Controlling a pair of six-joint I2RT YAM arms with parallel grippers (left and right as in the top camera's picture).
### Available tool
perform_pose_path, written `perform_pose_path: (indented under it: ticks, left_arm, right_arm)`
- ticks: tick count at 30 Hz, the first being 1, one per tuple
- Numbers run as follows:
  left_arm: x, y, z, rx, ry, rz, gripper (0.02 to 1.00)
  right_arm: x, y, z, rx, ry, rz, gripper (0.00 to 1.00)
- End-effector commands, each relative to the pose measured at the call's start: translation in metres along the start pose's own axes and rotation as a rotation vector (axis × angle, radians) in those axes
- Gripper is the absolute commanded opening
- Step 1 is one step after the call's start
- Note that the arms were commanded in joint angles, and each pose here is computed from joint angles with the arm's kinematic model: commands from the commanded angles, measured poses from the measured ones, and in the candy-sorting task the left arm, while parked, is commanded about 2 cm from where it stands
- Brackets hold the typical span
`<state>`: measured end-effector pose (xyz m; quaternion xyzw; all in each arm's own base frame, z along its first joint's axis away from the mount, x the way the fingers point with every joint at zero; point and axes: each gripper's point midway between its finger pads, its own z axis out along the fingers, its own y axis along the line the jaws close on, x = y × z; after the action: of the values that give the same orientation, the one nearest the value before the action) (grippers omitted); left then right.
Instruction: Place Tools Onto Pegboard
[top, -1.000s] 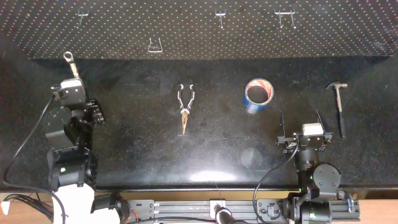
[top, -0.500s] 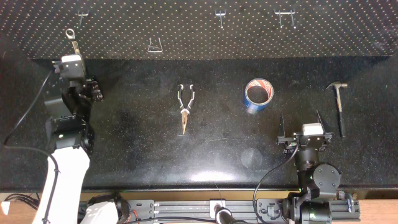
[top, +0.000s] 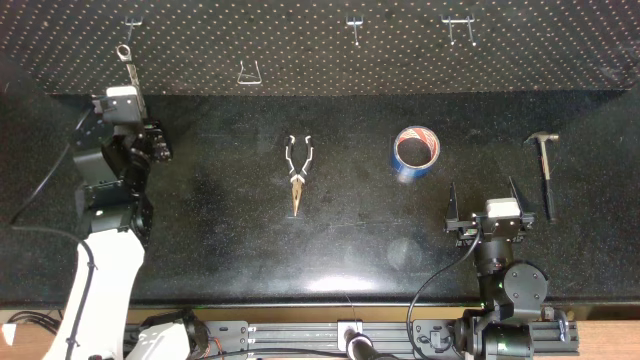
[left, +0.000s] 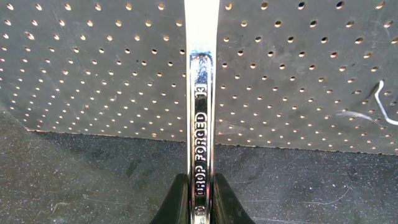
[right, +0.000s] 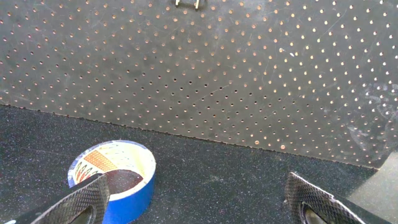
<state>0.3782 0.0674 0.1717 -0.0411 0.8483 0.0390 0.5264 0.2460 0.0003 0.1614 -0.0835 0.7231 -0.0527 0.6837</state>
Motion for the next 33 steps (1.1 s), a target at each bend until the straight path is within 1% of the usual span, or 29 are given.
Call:
perform_pose_path:
  ticks: [1, 11, 12, 13, 19, 20, 21, 22, 23, 24, 25, 26, 30, 32, 33]
  left_arm:
    - [-0.021, -0.001, 0.003, 0.007, -0.060, -0.002, 0.031]
    - [-0.018, 0.001, 0.014, -0.001, -0.060, -0.002, 0.029]
    - [-0.015, 0.004, 0.018, -0.023, -0.050, -0.003, 0.031]
    - [-0.014, 0.005, 0.020, -0.023, -0.052, -0.003, 0.029]
    - [-0.022, 0.006, 0.031, -0.026, -0.092, -0.001, 0.034]
    - [-0.025, 0.006, 0.034, -0.026, -0.093, 0.000, 0.483]
    - [-0.026, 0.007, 0.036, -0.025, -0.093, -0.001, 0.592]
    - [-0.027, 0.007, 0.038, -0.026, -0.092, -0.001, 0.678]
    - [-0.026, 0.007, 0.039, -0.026, -0.090, -0.001, 0.739]
    - [-0.026, 0.008, 0.039, -0.028, -0.087, -0.002, 0.829]
    - [-0.024, 0.011, 0.039, -0.044, -0.078, -0.003, 0.954]
    - [-0.021, 0.011, 0.039, -0.045, -0.062, -0.004, 0.996]
    - [0.003, 0.007, 0.025, -0.034, 0.085, -0.012, 0.996]
    - [0.018, -0.011, 0.000, 0.008, 0.242, -0.008, 0.996]
    - [0.026, -0.026, -0.012, 0.037, 0.325, -0.036, 0.996]
  right_arm:
    - [0.001, 0.000, 0.000, 0.001, 0.000, -0.006, 0.928]
    - [0.001, 0.000, 0.000, 0.001, 0.000, -0.006, 0.928]
    - [0.001, 0.000, 0.000, 0.002, 0.000, -0.006, 0.928]
    - [0.001, 0.000, 0.000, 0.002, 0.000, -0.006, 0.928]
    - [0.001, 0.000, 0.000, 0.001, 0.000, -0.006, 0.928]
    - [0.001, 0.000, 0.000, 0.002, 0.000, -0.006, 0.930]
    - [0.001, 0.000, 0.000, 0.001, 0.000, -0.006, 0.928]
    - [0.001, 0.000, 0.000, 0.002, 0.000, -0.006, 0.928]
    - [0.001, 0.000, 0.000, 0.001, 0.000, -0.006, 0.928]
    - [0.001, 0.000, 0.000, 0.002, 0.000, -0.006, 0.928]
    - [0.001, 0.000, 0.000, 0.001, 0.000, -0.006, 0.928]
    - [0.001, 0.000, 0.000, 0.002, 0.000, -0.006, 0.928]
    - [0.001, 0.000, 0.000, 0.001, 0.000, -0.006, 0.928]
    - [0.001, 0.000, 0.000, 0.002, 0.000, -0.006, 0.928]
    - [0.001, 0.000, 0.000, 0.001, 0.000, -0.006, 0.928]
